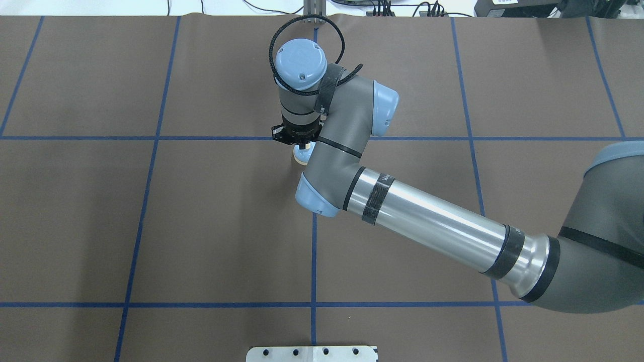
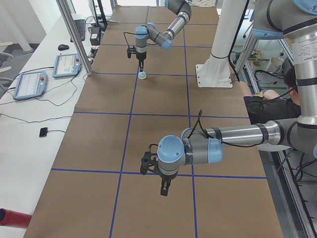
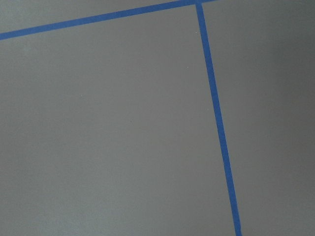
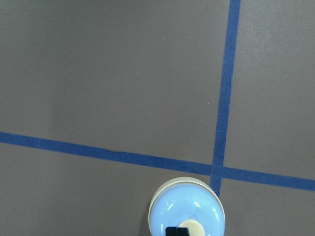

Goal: Place and press bell with both arms
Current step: 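Press down on the bell's top button with the right gripper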

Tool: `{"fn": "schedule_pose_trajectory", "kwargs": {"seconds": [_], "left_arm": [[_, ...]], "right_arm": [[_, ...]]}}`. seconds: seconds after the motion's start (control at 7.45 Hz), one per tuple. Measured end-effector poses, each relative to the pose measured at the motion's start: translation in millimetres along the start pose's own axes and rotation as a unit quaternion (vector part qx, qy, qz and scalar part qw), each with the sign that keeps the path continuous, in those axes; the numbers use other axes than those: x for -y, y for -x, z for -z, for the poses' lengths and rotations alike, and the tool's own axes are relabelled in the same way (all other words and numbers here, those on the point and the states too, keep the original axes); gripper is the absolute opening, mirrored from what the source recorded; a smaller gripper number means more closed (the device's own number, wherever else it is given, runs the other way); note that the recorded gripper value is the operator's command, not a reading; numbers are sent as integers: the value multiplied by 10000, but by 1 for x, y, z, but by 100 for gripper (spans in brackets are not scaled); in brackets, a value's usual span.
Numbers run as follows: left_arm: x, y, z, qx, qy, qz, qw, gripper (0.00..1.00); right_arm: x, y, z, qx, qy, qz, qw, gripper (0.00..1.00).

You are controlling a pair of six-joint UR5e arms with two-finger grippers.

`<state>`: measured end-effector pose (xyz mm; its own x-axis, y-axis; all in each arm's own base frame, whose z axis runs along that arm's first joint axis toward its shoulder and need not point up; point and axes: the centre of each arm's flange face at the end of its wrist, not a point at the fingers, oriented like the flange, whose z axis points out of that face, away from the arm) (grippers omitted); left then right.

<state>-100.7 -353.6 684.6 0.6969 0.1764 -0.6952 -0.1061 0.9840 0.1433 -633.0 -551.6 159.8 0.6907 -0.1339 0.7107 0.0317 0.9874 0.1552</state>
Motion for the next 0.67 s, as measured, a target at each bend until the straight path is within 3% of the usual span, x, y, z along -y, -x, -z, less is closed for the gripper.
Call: {"fn": "schedule_pose_trajectory", "kwargs": {"seconds": [0.67], "left_arm": [[0,0,0,0,0,0,10000,100]], "right_arm": [[0,1,-3,-55,-10,-7,10000,0]]}}
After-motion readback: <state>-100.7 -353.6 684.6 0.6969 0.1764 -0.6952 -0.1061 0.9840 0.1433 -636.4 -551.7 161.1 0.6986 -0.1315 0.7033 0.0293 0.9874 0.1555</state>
